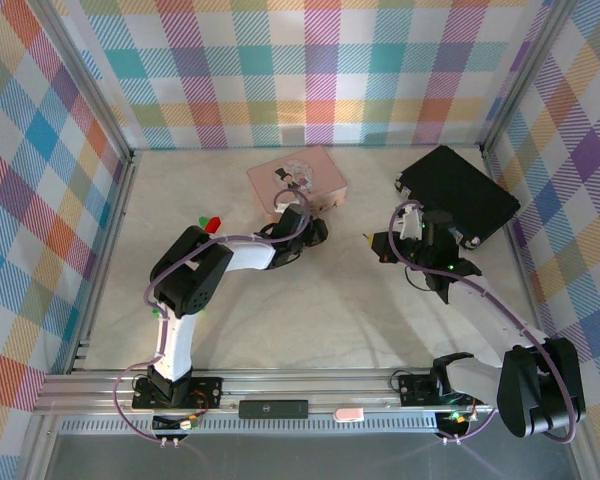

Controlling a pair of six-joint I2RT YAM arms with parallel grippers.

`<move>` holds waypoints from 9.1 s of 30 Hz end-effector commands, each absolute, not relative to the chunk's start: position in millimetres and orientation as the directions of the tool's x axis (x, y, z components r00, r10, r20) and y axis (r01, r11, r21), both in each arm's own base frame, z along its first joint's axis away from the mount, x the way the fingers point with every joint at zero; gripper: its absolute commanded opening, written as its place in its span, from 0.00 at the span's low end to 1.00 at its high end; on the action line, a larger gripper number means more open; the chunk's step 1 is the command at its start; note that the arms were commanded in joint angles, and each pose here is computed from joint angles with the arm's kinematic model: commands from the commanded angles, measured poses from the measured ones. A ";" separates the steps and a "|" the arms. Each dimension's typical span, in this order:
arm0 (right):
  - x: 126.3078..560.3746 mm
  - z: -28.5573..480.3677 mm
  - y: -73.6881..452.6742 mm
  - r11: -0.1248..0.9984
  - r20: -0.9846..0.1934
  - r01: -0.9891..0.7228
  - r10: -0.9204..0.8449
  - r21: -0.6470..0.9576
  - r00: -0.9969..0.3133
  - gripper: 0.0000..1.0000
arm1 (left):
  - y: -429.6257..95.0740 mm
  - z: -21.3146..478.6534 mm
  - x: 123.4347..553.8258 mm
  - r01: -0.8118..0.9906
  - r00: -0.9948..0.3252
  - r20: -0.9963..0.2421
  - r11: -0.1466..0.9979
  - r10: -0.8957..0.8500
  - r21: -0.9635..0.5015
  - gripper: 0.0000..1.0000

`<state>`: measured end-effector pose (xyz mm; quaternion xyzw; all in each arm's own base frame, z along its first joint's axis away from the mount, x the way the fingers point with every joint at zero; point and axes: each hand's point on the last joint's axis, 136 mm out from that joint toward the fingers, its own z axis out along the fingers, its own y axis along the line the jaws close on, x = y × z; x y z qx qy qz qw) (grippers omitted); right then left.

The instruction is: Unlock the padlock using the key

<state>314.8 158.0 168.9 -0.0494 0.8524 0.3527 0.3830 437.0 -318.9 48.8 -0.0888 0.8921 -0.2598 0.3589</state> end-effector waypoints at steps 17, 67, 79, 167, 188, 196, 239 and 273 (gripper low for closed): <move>317.4 174.2 155.3 0.709 -0.680 -0.356 0.237 0.609 -0.693 0.00 | -322.8 -6.8 453.8 0.048 -0.738 -0.638 0.925 -0.221 -0.376 0.36; 357.7 134.4 252.1 0.340 -0.305 -0.166 0.413 0.926 -0.858 0.00 | -349.7 111.9 396.1 0.081 -0.754 -0.201 0.215 -0.625 -0.973 0.00; 360.1 129.7 257.2 0.337 -0.303 -0.163 0.422 0.927 -0.855 0.00 | -351.0 104.5 394.8 0.073 -0.751 -0.181 0.192 -0.636 -0.979 0.00; 342.2 112.8 244.4 0.357 -0.305 -0.124 0.513 0.926 -0.803 0.00 | -357.2 117.2 395.5 -0.004 -0.725 -0.128 0.189 -0.677 -0.982 0.00; 337.6 96.3 245.1 0.377 -0.270 -0.068 0.515 0.924 -0.814 0.00 | -359.5 125.5 393.6 0.012 -0.725 -0.130 0.177 -0.676 -0.984 0.00; 341.5 99.9 246.5 0.376 -0.282 -0.081 0.520 0.923 -0.806 0.00 | -361.2 129.6 391.1 0.020 -0.730 -0.131 0.170 -0.671 -0.985 0.00; 326.0 93.5 220.5 0.405 -0.285 -0.038 0.572 0.914 -0.769 0.00 | -358.9 139.0 390.3 0.046 -0.709 -0.134 0.144 -0.693 -0.988 0.00; 346.7 110.2 235.2 0.318 -0.281 -0.102 0.590 0.943 -0.757 0.00 | -362.0 132.5 384.3 0.033 -0.722 -0.125 0.146 -0.680 -0.989 0.00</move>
